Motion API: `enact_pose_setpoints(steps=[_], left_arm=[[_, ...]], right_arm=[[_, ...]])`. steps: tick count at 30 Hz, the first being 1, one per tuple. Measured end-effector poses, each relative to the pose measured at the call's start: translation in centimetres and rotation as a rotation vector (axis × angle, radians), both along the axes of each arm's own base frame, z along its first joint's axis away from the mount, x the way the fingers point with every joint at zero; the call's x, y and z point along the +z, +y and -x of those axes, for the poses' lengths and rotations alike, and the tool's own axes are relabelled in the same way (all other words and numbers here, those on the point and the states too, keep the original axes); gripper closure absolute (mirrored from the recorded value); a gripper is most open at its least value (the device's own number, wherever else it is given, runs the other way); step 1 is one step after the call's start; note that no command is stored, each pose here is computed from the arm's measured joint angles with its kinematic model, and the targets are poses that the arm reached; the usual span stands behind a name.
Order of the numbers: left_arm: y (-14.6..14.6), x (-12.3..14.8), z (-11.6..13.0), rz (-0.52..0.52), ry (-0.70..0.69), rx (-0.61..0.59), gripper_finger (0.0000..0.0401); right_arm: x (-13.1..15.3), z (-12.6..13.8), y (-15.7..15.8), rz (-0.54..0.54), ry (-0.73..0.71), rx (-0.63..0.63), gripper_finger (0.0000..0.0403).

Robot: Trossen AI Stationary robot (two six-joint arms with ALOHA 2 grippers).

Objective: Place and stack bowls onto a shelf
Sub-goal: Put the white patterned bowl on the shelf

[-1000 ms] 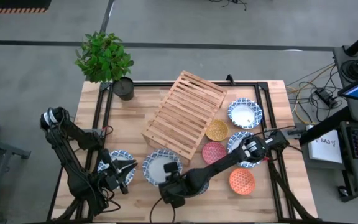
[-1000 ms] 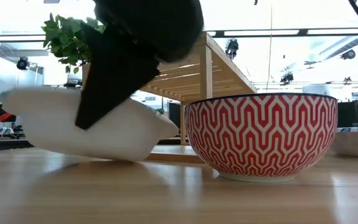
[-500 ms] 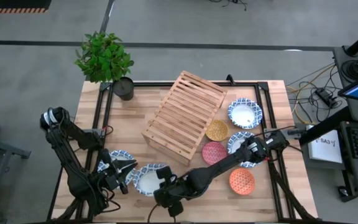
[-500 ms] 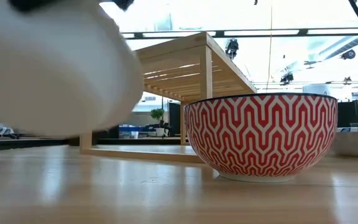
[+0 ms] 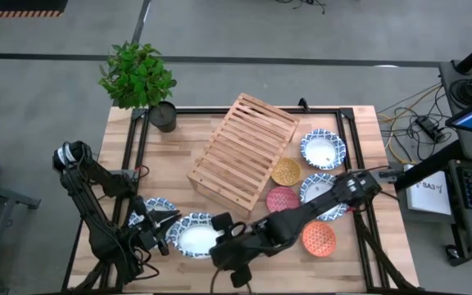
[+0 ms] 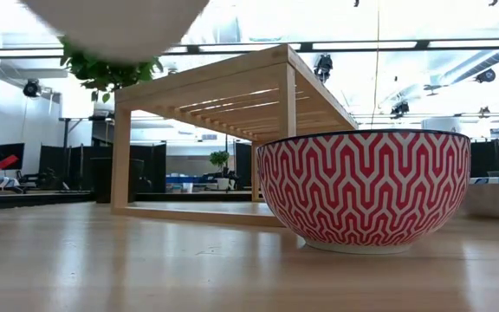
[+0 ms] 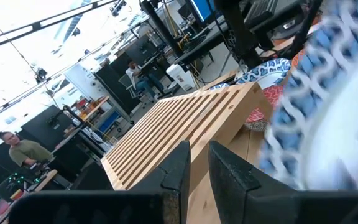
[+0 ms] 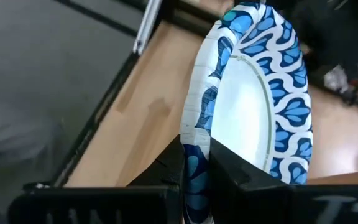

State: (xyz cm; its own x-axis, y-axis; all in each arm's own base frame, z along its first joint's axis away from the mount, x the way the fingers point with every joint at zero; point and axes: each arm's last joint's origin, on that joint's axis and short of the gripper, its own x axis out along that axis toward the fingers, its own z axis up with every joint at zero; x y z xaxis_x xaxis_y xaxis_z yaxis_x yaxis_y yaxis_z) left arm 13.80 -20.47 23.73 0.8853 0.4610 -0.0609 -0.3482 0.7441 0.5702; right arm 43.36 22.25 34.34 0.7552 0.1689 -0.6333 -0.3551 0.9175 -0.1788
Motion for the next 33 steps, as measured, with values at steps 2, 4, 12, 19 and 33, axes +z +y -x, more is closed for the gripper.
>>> enact_pose_setpoints(steps=[2, 4, 12, 19, 33], left_arm=[[0.0, 0.0, 0.0, 0.000, -0.001, 0.000, 0.0362], [0.0, 0.0, 0.0, 0.000, -0.001, 0.000, 0.0362], [0.0, 0.0, 0.0, -0.002, -0.003, 0.000, 0.0362], [0.0, 0.0, -0.1, 0.003, -0.003, 0.003, 0.0362], [0.0, 0.1, -0.1, 0.004, -0.004, 0.004, 0.0362]], right_arm=[[1.6, 0.8, -0.4, -0.002, -0.034, 0.006, 0.0370], [3.1, 1.6, -0.9, 0.019, -0.066, 0.002, 0.0369], [6.2, 4.7, -4.8, 0.296, -0.050, -0.175, 0.0369], [6.8, 5.2, -9.3, 0.363, 0.038, -0.320, 0.0369], [2.9, 2.7, -18.0, 0.507, 0.268, -0.527, 0.0370]])
